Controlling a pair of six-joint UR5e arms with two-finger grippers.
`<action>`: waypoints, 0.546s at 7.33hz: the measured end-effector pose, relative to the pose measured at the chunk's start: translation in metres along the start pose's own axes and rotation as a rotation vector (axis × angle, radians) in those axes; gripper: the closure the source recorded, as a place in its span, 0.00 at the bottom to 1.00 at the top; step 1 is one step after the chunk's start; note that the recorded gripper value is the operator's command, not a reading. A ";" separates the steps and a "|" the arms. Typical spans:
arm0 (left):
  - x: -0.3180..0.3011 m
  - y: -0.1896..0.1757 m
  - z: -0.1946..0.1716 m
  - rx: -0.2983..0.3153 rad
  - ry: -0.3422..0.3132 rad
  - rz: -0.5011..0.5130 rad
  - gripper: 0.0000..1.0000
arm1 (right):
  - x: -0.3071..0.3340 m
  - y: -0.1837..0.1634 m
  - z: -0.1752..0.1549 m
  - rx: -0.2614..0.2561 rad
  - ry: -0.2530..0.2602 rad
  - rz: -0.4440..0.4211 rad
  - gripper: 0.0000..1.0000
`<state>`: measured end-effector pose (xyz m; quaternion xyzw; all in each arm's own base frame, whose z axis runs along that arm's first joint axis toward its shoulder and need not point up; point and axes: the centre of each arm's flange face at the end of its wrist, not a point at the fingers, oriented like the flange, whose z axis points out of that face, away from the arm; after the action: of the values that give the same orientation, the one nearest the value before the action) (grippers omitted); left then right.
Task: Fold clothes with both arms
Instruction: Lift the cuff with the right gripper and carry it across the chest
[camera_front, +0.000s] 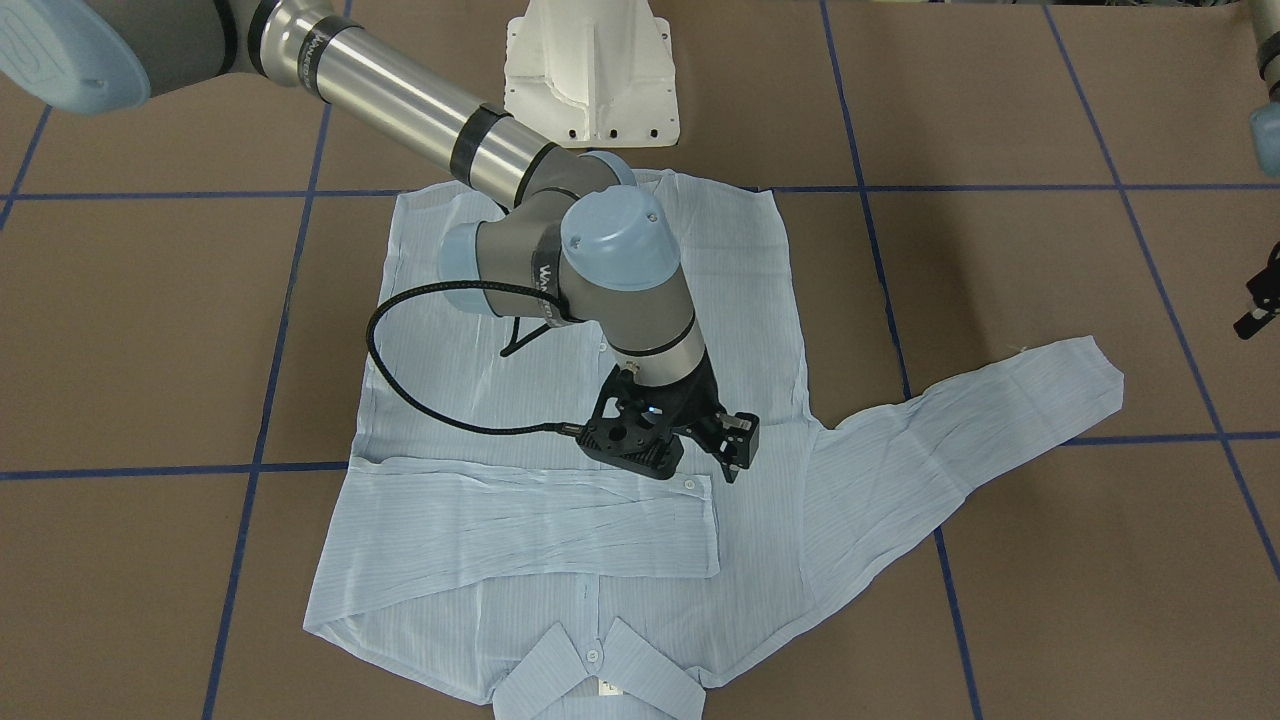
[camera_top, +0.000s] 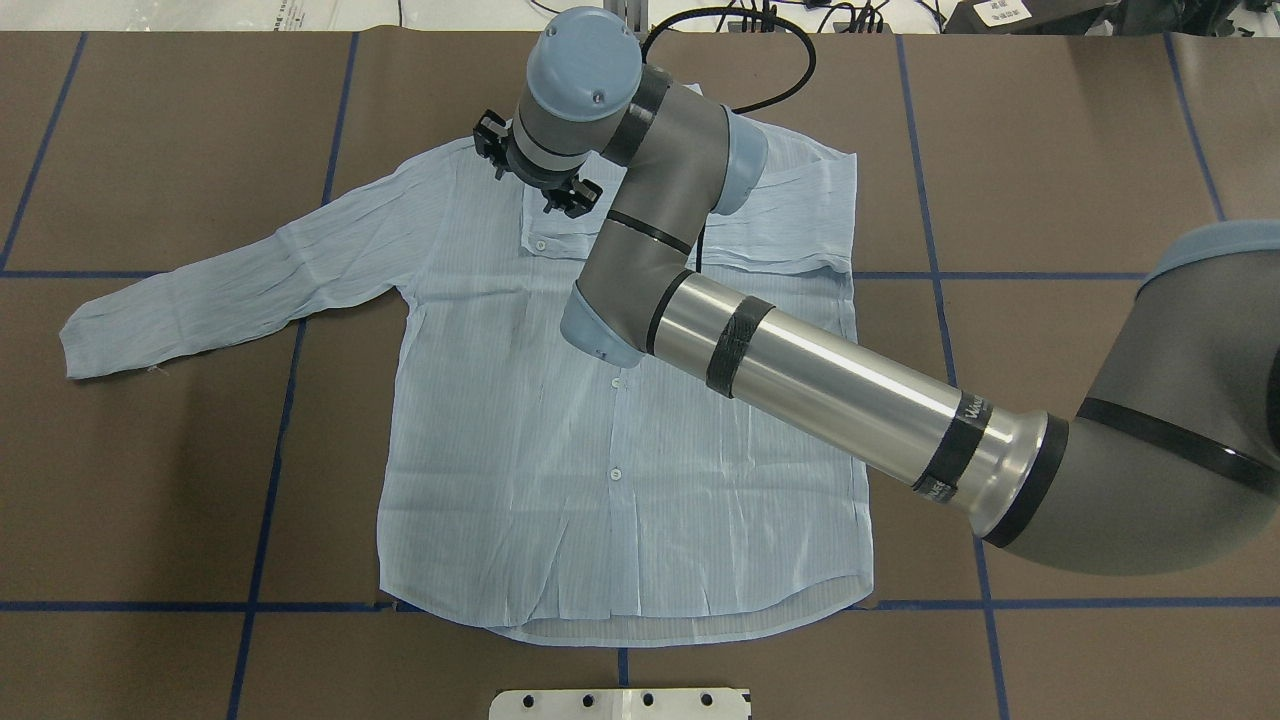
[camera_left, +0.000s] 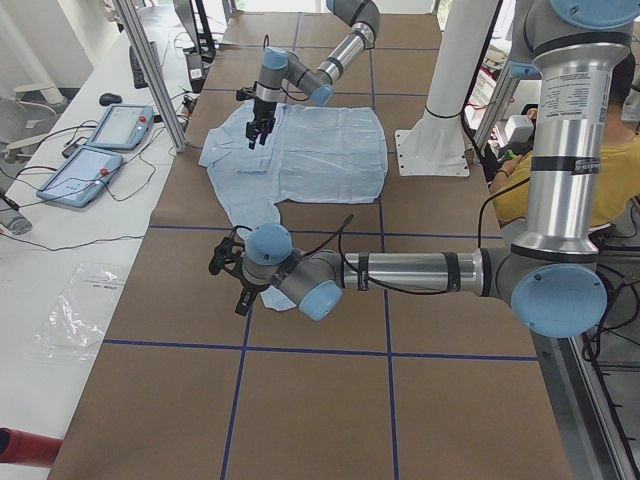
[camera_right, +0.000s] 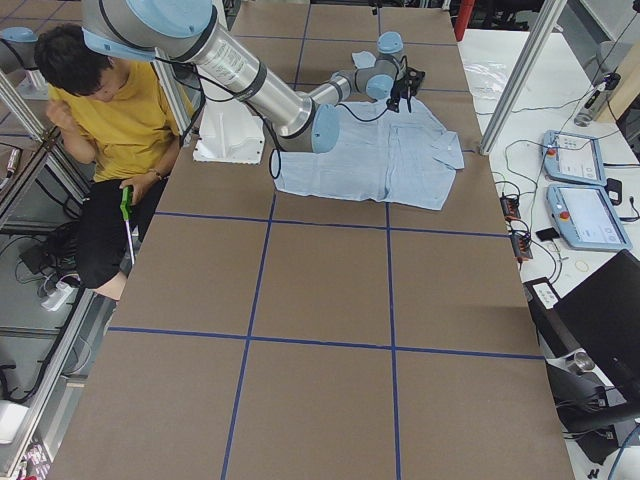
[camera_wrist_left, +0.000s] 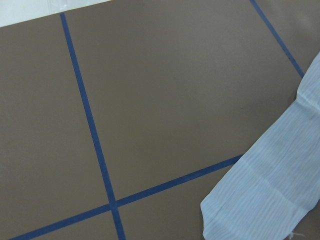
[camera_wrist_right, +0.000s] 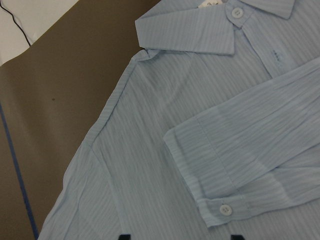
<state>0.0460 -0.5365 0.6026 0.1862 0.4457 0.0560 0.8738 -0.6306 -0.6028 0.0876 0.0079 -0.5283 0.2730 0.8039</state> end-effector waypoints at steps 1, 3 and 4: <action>0.019 -0.012 0.031 -0.041 0.018 -0.046 0.01 | -0.003 0.013 -0.006 -0.009 -0.015 0.005 0.00; 0.033 -0.007 0.080 -0.098 -0.013 -0.103 0.04 | 0.014 0.020 -0.026 -0.017 -0.040 0.008 0.00; 0.030 0.001 0.097 -0.122 -0.028 -0.115 0.06 | 0.023 0.018 -0.030 -0.016 -0.042 0.007 0.00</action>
<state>0.1420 -0.5545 0.6319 0.1076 0.4390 0.0301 0.8915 -0.6065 -0.5684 0.0891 0.0051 -0.5471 0.2714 0.7918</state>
